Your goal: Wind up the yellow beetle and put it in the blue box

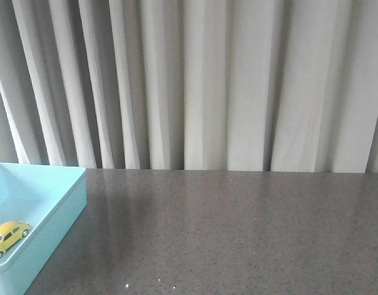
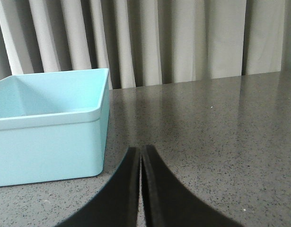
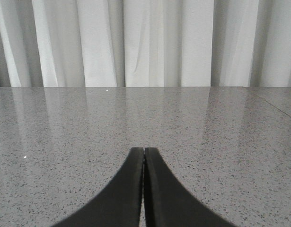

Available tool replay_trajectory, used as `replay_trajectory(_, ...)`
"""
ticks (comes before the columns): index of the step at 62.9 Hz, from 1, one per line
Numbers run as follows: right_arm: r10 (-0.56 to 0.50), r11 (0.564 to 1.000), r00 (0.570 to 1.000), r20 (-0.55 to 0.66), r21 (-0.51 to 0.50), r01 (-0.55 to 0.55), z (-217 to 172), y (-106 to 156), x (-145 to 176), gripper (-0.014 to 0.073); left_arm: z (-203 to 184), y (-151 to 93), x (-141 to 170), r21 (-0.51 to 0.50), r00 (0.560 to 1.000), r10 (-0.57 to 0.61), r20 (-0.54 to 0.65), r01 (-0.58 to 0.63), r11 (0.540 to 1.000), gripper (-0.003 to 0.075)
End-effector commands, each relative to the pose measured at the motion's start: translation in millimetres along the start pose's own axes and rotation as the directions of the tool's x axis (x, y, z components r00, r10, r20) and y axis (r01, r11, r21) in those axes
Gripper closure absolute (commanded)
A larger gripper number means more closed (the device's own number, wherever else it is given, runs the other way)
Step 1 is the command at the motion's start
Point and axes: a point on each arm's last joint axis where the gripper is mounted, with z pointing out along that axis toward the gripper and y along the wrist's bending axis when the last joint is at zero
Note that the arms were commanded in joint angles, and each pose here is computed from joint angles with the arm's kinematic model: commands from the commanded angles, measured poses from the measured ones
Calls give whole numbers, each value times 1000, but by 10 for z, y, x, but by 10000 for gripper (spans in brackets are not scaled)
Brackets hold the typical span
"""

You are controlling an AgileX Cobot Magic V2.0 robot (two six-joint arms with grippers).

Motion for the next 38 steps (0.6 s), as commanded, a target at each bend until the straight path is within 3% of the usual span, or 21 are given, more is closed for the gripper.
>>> replay_trajectory(1,-3,1000,996,84,8,2,-9,-6,-65,602,-21,1,-109,1,995,-6,100,6,1000,725)
replay_trajectory(38,-3,1000,996,84,8,2,-9,-6,-65,602,-21,4,-109,-5,995,-6,100,6,1000,725)
